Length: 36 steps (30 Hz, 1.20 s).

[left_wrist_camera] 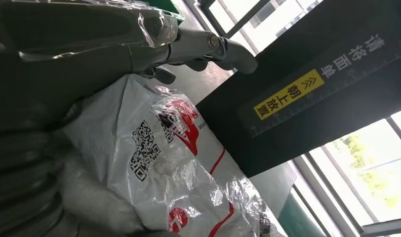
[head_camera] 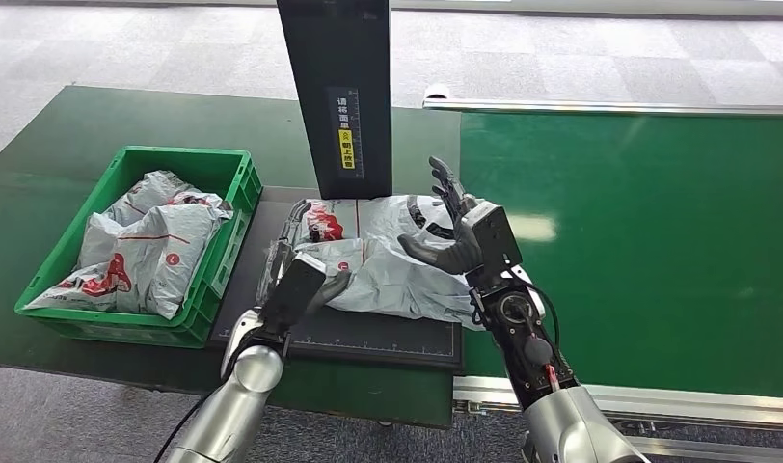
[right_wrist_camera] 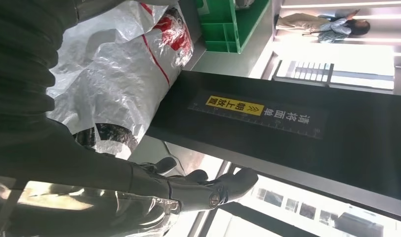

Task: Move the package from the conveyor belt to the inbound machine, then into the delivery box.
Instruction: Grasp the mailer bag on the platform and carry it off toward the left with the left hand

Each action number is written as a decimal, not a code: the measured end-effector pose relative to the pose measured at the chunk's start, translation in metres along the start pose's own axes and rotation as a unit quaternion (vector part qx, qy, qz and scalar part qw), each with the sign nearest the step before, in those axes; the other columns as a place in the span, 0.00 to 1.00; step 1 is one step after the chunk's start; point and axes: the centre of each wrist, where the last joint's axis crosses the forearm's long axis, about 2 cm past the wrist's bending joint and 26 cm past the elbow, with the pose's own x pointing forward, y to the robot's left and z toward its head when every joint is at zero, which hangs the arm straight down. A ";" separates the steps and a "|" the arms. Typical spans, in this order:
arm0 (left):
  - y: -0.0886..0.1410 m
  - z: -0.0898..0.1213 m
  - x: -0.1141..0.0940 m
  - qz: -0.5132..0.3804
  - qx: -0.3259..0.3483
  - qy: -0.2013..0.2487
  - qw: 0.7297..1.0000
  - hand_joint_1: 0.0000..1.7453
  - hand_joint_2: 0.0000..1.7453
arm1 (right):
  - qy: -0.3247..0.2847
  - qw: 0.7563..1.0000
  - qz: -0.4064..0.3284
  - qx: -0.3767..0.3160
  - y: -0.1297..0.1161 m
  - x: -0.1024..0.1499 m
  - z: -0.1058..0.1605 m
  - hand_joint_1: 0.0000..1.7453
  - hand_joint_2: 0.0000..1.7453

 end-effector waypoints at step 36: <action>-0.031 -0.002 -0.017 -0.145 -0.252 0.085 0.953 1.00 1.00 | -0.028 0.996 -0.084 -0.013 -0.001 0.005 0.010 0.00 1.00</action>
